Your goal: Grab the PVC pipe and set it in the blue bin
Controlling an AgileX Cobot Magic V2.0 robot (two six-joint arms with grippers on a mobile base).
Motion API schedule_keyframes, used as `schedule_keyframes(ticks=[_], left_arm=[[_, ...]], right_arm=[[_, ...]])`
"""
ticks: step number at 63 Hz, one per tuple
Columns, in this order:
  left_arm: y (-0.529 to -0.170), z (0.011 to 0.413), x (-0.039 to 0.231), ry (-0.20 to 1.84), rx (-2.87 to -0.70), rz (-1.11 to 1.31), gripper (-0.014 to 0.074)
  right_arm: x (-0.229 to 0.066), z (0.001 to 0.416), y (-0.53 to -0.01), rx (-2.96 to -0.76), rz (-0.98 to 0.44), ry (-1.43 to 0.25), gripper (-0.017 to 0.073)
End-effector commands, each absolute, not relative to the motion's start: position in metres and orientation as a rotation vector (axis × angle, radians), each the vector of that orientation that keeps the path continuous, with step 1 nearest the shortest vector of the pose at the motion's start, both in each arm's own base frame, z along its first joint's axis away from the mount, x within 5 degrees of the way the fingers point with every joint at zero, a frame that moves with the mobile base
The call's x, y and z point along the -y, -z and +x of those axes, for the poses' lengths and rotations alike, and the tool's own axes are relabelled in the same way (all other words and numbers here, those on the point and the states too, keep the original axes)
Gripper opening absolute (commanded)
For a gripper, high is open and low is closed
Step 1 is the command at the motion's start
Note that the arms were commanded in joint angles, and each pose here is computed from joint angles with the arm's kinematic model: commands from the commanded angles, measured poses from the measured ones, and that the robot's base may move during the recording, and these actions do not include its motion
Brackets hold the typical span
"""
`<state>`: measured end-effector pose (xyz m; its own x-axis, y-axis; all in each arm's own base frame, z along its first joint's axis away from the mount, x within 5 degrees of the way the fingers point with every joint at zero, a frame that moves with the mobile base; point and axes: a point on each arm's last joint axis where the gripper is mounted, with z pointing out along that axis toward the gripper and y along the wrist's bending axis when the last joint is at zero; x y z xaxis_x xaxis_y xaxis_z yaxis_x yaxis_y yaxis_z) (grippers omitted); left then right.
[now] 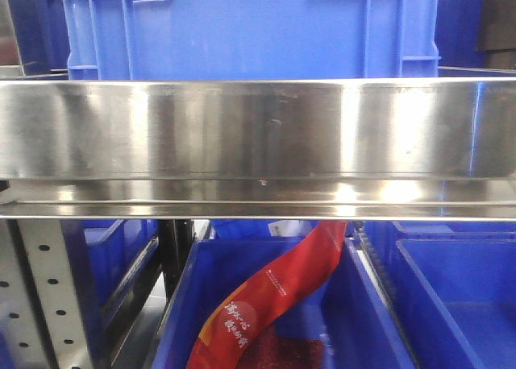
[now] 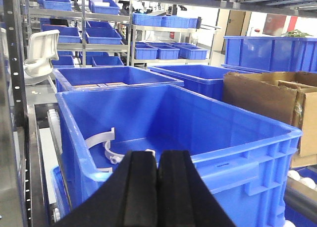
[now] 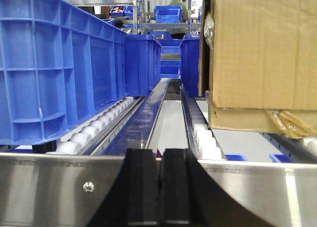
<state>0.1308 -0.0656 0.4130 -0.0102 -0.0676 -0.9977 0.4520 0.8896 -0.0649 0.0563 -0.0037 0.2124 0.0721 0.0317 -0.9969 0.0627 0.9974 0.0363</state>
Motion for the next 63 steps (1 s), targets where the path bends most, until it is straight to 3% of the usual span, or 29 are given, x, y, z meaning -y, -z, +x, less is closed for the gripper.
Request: schedule_keyframes(ticks=[1,63], left_arm=[[-0.4154,0.1292,0.0653,0.427,-1.507,0.310,-0.0111],[-0.4154,0.1292,0.0653,0.427,-1.507,0.310,-0.0111]], right_arm=[[0.0039,0.0559,-0.2142,-1.471,0.070,0.036,-0.0168],[0.0039,0.0561,-0.2115,-1.499,0.093,0.012,-0.0168]])
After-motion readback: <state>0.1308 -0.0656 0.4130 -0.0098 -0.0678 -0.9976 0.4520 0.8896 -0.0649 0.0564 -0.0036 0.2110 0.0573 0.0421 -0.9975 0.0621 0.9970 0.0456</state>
